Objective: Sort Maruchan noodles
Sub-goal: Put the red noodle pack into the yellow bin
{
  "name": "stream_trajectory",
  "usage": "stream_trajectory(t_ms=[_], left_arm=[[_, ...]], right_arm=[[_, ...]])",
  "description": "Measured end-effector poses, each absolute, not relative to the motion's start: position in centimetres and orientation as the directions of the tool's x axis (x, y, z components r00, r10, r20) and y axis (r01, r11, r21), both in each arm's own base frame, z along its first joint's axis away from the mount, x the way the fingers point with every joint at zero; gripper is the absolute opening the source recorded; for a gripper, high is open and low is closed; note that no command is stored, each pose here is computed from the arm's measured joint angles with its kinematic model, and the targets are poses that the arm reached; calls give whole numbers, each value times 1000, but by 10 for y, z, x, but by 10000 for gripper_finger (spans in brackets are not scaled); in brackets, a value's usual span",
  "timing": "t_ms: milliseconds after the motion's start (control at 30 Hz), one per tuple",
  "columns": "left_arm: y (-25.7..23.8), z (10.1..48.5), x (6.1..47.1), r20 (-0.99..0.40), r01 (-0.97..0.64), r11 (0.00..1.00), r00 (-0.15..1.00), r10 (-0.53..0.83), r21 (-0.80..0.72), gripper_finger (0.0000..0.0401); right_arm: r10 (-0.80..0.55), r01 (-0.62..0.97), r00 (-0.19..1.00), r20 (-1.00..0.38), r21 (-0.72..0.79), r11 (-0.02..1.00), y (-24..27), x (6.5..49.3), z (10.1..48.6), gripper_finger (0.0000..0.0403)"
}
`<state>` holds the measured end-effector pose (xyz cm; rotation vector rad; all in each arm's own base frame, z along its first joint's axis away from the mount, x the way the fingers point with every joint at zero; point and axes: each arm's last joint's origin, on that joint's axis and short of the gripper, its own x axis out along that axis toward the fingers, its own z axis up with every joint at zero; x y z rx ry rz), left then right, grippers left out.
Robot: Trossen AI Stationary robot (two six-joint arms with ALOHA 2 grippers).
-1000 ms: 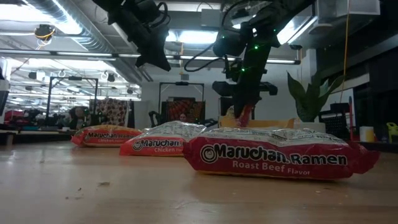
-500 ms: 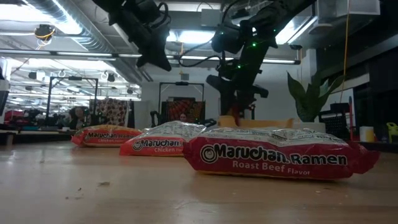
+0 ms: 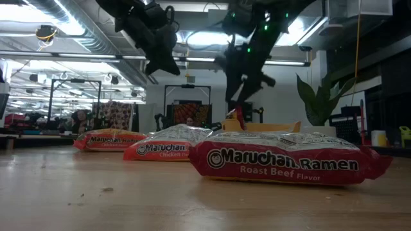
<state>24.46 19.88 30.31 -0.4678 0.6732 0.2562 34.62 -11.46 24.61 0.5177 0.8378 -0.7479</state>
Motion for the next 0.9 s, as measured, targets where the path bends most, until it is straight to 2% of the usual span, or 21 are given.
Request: stream_trajectory(t_ms=[100, 200, 267, 367, 533, 700, 900], left_arm=[[188, 298, 240, -648, -242, 856, 750, -134, -456, 0], [172, 288, 236, -683, -137, 866, 677, -272, -481, 0], [161, 277, 238, -688, -86, 863, 644, -333, -498, 0], [148, 262, 246, -616, 0, 820, 660, -430, -572, 0], [125, 242, 271, -502, 116, 800, 722, -475, -589, 0], [108, 242, 296, -393, 196, 799, 788, -474, -569, 0], [84, 217, 329, -394, 269, 770, 734, -553, -579, 0]], right_arm=[[-264, 702, 512, -818, 221, 677, -104, 343, 266, 184], [-165, 651, 550, -818, 297, 698, -82, 342, 274, 184], [-120, 638, 537, -835, 309, 706, -63, 339, 273, 184], [-65, 652, 493, -868, 319, 688, -31, 334, 267, 184], [-45, 742, 435, -899, 330, 583, 23, 320, 250, 184], [-45, 844, 384, -922, 332, 421, 66, 306, 231, 184], [-62, 902, 371, -927, 343, 263, 98, 290, 212, 184]])
